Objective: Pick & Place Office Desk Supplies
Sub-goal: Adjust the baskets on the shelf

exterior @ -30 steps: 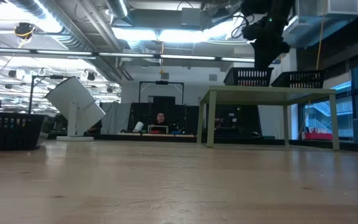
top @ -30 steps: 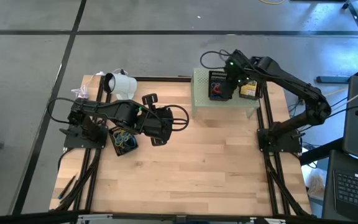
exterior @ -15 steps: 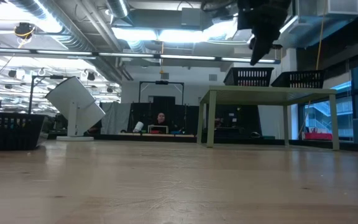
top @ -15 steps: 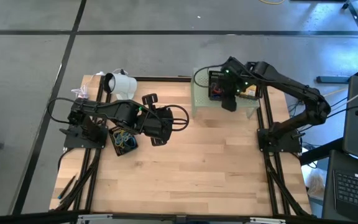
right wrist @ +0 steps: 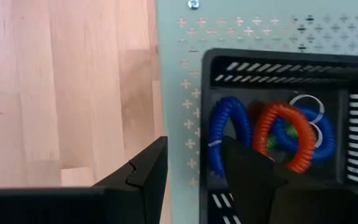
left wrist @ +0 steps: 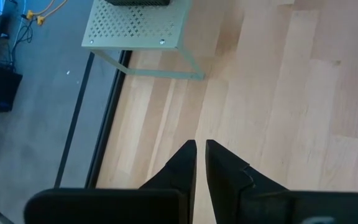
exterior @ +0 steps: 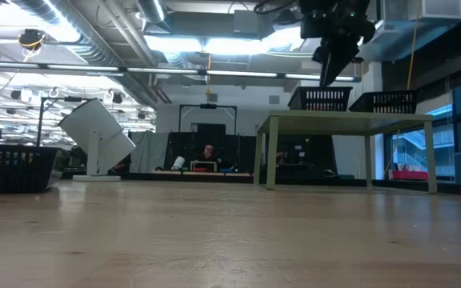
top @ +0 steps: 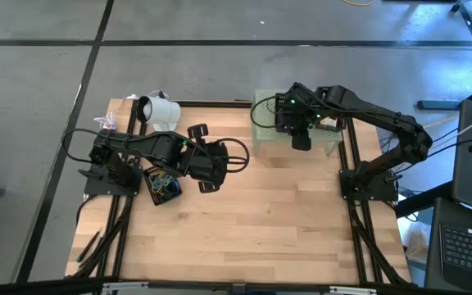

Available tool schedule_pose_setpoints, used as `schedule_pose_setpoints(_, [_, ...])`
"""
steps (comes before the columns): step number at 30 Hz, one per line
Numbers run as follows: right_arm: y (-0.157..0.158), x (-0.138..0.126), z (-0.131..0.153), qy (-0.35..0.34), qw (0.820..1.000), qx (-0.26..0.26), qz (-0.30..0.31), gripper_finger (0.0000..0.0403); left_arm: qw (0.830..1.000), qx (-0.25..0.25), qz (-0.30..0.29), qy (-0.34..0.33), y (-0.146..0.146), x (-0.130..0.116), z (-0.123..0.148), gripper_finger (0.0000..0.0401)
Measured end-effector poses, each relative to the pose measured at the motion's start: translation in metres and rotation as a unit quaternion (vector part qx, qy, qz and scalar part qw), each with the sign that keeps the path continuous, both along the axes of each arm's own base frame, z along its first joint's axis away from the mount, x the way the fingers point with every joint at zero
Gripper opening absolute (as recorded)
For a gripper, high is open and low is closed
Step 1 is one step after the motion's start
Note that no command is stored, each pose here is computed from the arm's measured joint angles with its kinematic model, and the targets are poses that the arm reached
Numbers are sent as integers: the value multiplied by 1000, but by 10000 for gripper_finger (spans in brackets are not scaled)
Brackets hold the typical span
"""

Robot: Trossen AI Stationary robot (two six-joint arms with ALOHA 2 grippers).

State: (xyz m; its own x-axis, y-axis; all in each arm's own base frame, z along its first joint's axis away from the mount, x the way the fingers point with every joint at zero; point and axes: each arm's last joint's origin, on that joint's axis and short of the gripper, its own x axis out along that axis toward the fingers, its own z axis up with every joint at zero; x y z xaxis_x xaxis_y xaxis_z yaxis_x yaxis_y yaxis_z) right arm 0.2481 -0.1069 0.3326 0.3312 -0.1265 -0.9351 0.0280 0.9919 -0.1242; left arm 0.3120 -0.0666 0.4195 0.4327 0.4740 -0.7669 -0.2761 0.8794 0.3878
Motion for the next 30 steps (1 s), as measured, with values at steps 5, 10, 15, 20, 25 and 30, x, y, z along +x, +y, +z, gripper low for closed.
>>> schedule_pose_setpoints(5, [-4,9,-11,19,1000,9,-5,145,1000,-1,-1,0,0,0,0,27])
schedule_pose_setpoints(10, [-7,11,-15,43,999,-25,-23,94,1000,-2,-1,0,0,0,0,28])
schedule_pose_setpoints(15, [-9,9,-15,50,997,-39,-31,15,1000,-3,-1,1,0,0,0,27])
schedule_pose_setpoints(20, [-7,5,-15,68,997,-30,-35,26,1000,-4,-1,1,0,0,0,26])
schedule_pose_setpoints(25, [-6,1,-16,90,995,-25,-36,11,1000,-11,-4,3,-1,0,0,28])
schedule_pose_setpoints(30, [-4,-3,-16,104,993,-19,-44,24,1000,-11,-4,3,-1,0,0,25])
